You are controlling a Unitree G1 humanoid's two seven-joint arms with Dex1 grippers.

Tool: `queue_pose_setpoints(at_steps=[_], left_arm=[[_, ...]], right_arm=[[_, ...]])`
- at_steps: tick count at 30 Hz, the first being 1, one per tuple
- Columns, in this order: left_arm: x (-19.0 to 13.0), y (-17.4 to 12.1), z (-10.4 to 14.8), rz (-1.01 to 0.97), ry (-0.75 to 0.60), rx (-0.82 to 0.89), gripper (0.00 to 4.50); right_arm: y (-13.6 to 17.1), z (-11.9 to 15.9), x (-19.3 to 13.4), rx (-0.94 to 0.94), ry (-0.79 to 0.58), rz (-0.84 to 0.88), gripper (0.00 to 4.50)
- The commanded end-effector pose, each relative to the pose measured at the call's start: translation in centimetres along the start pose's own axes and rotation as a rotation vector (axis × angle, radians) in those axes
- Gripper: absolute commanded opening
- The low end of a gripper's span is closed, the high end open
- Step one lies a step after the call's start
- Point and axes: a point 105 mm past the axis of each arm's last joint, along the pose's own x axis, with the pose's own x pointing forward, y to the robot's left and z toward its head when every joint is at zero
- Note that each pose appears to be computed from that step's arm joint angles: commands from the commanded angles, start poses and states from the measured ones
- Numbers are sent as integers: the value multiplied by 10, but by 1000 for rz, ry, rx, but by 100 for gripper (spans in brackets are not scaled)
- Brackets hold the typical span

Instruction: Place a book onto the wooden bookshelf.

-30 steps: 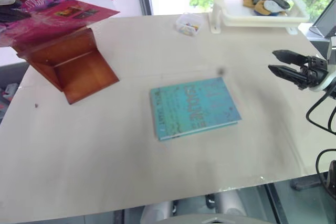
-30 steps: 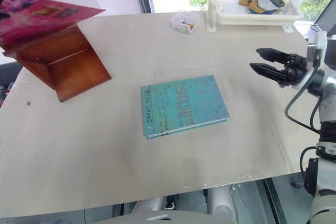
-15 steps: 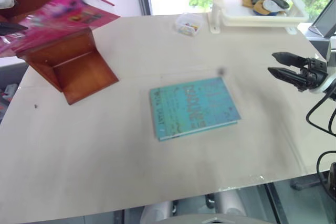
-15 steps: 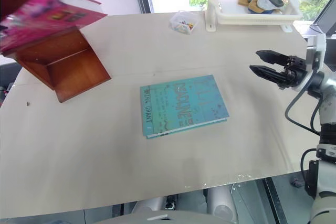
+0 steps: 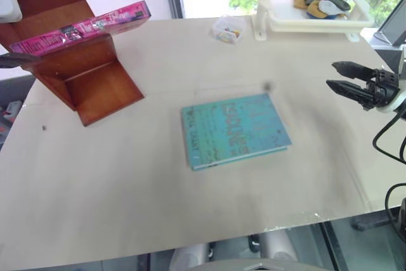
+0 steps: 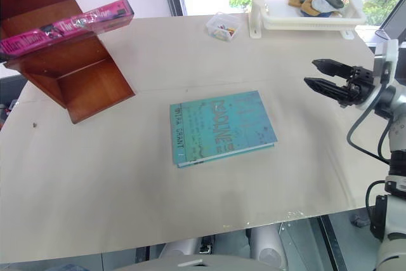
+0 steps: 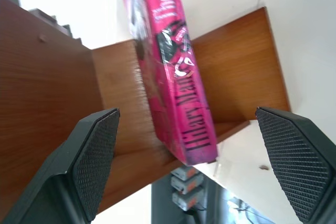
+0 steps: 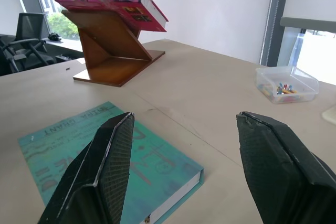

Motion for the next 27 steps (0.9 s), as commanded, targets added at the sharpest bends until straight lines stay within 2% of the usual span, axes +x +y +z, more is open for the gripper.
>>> queue_pose_setpoints(at_steps=[1,13,22,27], left_arm=[[-19,8,1,61,5,-6,447],[-22,3,-3,49,21,-35,447],[-23,3,-3,62,17,-43,447],[-28,7,12,95,-89,-16,447]], right_arm=[[6,30,-5,-59,-58,45,315],[31,60,-9,60,-192,256,315],[36,71,-14,118,-240,299,315],[37,72,-12,118,-242,299,315]])
